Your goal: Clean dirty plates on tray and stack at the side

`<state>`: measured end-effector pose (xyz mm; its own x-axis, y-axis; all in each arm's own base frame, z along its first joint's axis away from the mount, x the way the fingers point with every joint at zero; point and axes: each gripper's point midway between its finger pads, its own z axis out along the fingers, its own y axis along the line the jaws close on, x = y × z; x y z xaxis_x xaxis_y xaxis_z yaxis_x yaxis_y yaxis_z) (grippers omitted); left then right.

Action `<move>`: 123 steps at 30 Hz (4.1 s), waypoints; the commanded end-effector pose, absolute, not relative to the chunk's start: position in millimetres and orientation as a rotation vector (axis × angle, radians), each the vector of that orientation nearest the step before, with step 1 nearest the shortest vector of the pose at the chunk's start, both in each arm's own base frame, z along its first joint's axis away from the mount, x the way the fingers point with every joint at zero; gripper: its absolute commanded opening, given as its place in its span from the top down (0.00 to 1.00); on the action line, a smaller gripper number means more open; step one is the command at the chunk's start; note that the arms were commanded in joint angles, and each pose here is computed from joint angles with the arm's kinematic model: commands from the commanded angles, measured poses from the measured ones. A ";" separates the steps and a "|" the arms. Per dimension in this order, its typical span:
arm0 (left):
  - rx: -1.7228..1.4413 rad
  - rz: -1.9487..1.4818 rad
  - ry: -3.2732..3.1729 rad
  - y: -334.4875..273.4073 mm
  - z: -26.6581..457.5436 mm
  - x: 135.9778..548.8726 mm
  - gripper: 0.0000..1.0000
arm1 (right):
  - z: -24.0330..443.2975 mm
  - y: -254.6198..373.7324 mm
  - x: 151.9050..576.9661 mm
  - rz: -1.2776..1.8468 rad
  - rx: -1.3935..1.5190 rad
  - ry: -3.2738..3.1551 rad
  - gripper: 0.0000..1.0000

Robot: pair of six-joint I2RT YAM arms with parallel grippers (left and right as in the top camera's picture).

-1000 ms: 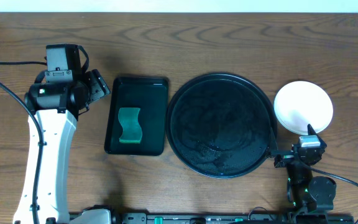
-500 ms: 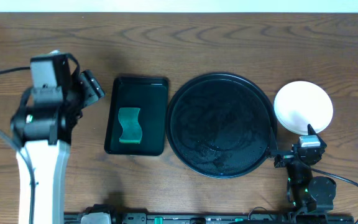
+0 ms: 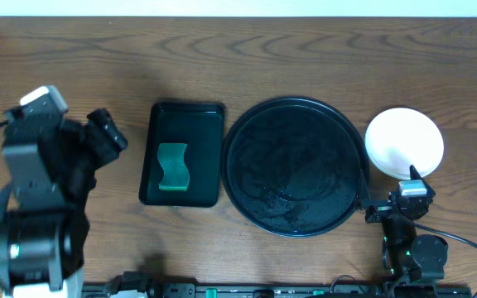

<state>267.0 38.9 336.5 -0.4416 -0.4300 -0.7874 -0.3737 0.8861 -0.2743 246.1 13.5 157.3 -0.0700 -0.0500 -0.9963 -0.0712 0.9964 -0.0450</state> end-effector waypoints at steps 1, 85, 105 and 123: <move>-0.588 -0.077 1.994 41.0 356.3 248.9 0.19 | 156.8 14.8 245.8 0.007 -0.105 1.641 0.01; -0.322 -0.307 1.143 14.9 404.8 139.8 0.19 | 156.9 14.7 245.8 0.007 -0.104 1.641 0.01; -0.269 -0.385 1.045 8.3 343.8 197.7 0.19 | 156.8 14.7 245.8 0.007 -0.104 1.641 0.01; -0.311 -0.372 1.201 10.1 264.9 230.2 0.19 | 156.8 14.7 245.8 0.007 -0.104 1.641 0.01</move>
<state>228.5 12.9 272.1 0.3261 -0.4296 -0.8421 0.0999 0.9015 -0.4212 246.2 11.4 157.0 -0.0721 -0.0504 -0.9961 -0.0592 0.9972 -0.0462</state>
